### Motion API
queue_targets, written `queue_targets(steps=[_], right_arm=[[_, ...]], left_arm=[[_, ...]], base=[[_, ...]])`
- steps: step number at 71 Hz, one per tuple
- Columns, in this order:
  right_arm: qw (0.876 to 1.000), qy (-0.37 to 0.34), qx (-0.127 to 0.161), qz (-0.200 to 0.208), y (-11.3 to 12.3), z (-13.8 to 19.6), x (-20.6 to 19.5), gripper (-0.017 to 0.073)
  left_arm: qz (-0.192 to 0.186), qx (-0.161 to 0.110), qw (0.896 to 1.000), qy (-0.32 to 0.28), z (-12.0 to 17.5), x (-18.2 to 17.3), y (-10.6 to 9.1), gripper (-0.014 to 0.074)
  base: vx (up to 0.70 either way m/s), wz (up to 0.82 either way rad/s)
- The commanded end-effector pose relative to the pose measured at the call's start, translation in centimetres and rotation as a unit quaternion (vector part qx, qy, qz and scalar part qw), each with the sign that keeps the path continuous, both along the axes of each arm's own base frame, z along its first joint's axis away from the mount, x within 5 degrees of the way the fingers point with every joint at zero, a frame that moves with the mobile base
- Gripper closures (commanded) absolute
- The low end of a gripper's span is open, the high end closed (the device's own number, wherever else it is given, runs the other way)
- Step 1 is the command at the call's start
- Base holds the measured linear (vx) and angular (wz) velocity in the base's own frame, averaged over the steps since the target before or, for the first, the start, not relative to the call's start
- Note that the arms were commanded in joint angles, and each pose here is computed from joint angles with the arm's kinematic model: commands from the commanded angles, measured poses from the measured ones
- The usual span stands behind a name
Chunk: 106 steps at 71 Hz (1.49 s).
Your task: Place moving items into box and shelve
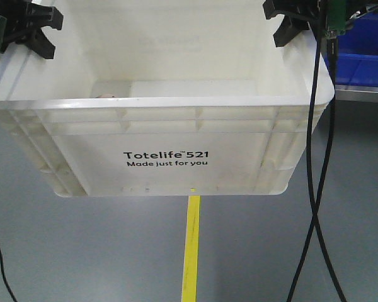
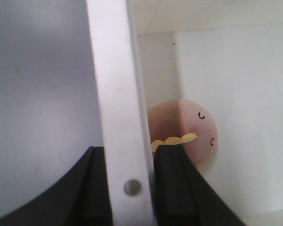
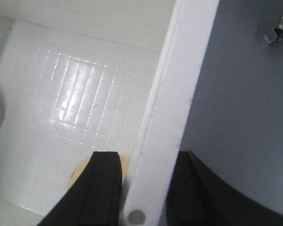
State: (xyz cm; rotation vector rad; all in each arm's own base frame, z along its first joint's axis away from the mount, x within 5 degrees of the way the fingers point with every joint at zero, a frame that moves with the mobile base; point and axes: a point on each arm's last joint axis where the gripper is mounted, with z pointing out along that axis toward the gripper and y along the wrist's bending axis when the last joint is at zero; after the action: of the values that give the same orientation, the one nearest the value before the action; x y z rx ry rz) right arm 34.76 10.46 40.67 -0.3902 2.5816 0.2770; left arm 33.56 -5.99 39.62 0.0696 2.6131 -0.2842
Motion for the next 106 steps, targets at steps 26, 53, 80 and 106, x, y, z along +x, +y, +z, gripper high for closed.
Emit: queue_targets(steps=[26, 53, 80, 106], right_arm=[[0.992, -0.072, 0.097, 0.042, 1.52, 4.32, -2.2, 0.0571], [0.992, -0.072, 0.097, 0.042, 1.52, 4.32, -2.2, 0.0571], [0.992, -0.072, 0.099, 0.043, 1.55, 4.33, -2.22, 0.0571], [0.992, -0.072, 0.099, 0.043, 1.55, 4.33, -2.22, 0.0571]], left_arm=[[-0.018, -0.087, 0.991, -0.1, 4.27, -1.36, -1.5, 0.061], [-0.017, -0.087, 0.991, -0.1, 4.28, -1.35, -1.5, 0.061], [-0.018, -0.087, 0.991, -0.1, 4.28, -1.35, -1.51, 0.061], [-0.017, -0.087, 0.991, -0.1, 4.28, -1.35, -1.51, 0.061]], base=[[0.48, 0.1], [0.51, 0.07], [0.52, -0.01], [0.53, -0.03]])
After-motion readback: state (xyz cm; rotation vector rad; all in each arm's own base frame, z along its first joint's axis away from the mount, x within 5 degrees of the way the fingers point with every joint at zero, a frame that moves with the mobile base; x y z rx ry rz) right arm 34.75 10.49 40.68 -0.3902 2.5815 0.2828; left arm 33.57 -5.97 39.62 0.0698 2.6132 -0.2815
